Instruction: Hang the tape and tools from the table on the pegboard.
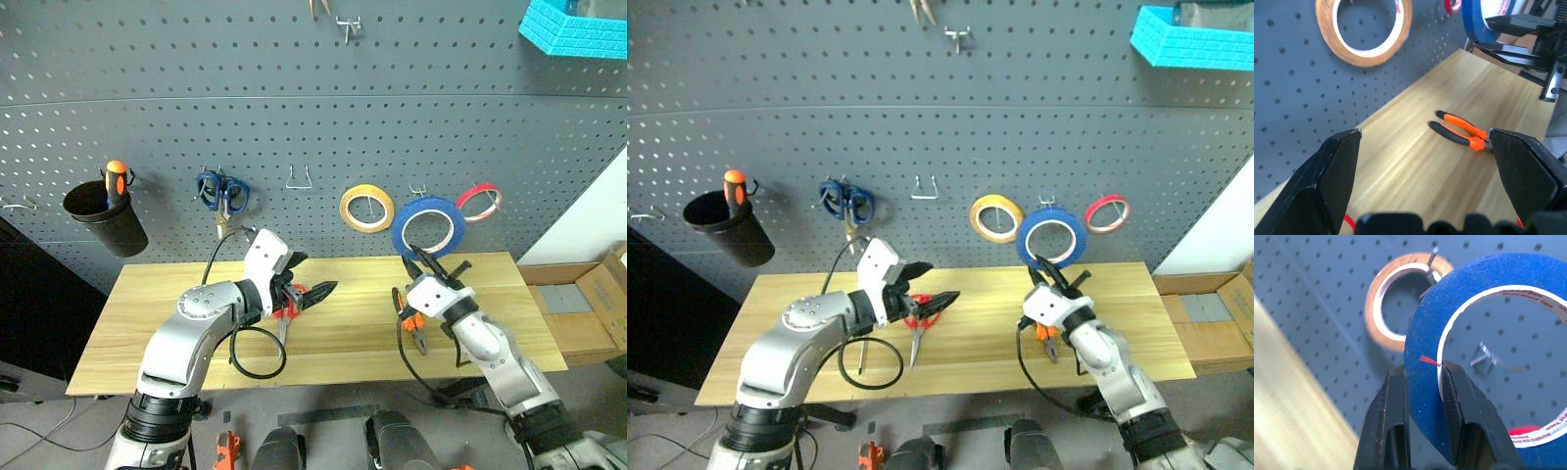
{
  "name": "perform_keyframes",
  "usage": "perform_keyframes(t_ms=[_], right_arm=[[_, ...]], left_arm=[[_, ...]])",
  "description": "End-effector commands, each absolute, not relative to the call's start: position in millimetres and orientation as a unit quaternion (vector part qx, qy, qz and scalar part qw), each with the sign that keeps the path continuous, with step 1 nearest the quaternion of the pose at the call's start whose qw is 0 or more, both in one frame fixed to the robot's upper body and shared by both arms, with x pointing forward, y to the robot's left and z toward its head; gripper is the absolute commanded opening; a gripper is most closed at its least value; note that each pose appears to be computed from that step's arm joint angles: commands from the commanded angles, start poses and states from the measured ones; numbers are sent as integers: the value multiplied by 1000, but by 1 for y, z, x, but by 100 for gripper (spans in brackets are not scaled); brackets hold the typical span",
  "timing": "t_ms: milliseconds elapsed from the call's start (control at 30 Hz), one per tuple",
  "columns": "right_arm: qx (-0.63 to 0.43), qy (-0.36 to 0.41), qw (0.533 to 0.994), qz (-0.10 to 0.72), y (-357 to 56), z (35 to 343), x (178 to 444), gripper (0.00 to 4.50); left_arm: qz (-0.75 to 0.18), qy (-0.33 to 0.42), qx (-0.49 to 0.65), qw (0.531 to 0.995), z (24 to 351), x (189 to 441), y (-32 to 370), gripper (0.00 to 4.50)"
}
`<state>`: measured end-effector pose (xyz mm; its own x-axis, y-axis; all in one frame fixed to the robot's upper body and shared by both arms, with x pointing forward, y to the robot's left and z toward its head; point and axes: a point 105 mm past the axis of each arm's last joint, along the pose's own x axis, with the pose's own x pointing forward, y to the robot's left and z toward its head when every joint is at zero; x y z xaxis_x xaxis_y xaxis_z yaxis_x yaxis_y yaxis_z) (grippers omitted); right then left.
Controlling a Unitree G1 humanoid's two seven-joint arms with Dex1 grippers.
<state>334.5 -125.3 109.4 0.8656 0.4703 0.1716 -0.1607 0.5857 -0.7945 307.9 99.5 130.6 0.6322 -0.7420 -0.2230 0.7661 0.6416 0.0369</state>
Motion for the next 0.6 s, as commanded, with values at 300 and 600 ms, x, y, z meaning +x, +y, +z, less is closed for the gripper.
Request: perform_keyframes(t_ms=[300,600], right_arm=[[-294,-118,927,200,-143,114,373,108],[-270,-99,935,209,-143,103,357,388]], left_arm=[[-455,59,74,886,148,307,80,450],[-461,60,72,883,145,305,78,450]])
